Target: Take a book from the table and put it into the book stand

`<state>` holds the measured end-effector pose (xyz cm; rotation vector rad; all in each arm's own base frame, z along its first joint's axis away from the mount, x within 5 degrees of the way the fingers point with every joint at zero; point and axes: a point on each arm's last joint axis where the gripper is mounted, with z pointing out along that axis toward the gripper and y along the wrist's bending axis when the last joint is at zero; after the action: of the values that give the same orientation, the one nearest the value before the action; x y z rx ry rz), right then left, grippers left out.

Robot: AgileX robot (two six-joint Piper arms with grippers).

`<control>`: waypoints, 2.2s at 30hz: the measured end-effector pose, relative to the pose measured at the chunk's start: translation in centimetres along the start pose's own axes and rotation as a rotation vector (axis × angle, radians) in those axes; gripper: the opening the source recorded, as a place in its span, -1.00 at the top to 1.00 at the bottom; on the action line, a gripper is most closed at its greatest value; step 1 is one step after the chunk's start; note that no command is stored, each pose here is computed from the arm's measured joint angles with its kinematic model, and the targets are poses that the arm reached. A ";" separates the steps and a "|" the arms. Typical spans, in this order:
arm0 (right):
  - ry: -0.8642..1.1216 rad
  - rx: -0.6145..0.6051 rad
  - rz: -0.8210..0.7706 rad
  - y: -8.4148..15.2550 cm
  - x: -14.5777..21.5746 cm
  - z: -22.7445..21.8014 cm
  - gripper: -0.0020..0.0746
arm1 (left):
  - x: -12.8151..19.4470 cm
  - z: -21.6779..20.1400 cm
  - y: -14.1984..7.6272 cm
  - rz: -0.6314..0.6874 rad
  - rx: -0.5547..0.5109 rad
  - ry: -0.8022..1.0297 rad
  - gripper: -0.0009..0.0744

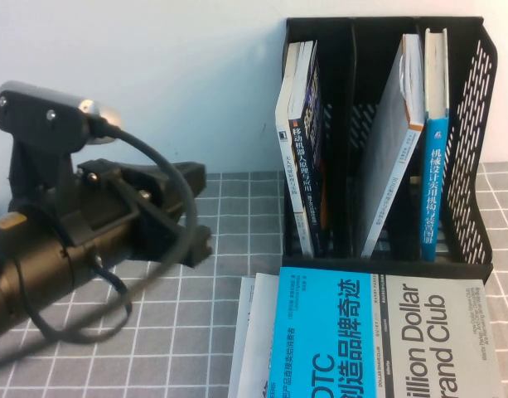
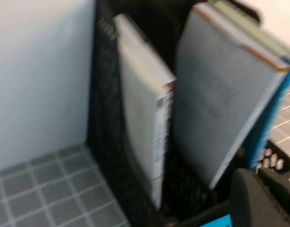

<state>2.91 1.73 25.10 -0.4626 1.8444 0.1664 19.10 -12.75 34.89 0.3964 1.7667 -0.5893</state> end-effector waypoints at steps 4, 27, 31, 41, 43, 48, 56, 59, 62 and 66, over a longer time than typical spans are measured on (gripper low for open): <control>-0.001 -0.006 0.006 0.1 0.0 -0.1 0.96 | -0.4 -0.6 -2.2 0.051 0.062 -0.053 0.97; -0.001 -0.008 0.007 0.1 0.0 -0.1 0.96 | -0.8 -4.4 -7.5 0.123 0.292 -0.160 0.98; -0.001 -0.008 0.007 0.1 0.0 -0.1 0.96 | -0.9 -4.1 -6.1 0.278 0.118 -0.251 0.98; -0.001 -0.008 0.007 0.1 0.0 -0.1 0.96 | -1.5 -5.4 -2.0 0.481 -0.283 -0.358 0.98; -0.002 -0.008 0.008 0.1 0.0 -0.1 0.96 | -0.6 -5.8 -0.7 0.477 -0.295 -0.325 0.98; -0.002 -0.008 0.008 0.1 0.0 -0.1 0.96 | 2.8 -6.8 2.4 0.408 -0.315 -0.201 0.98; -0.002 -0.008 0.008 0.1 0.0 -0.1 0.96 | 4.6 -11.6 4.6 0.376 -0.461 -0.261 0.98; -0.002 -0.008 0.008 0.1 0.0 -0.1 0.96 | 4.8 -14.1 4.3 0.453 -0.518 -0.327 0.98; -0.002 -0.008 0.008 0.1 0.0 -0.1 0.96 | 5.5 -16.2 3.7 0.554 -0.577 -0.372 0.98; -0.002 -0.009 0.009 0.1 0.0 -0.1 0.96 | 6.8 -18.2 3.1 0.615 -0.672 -0.429 0.98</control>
<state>2.82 1.79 25.08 -0.4605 1.8447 0.1813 4.51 0.04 31.43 0.2855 1.2344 0.3413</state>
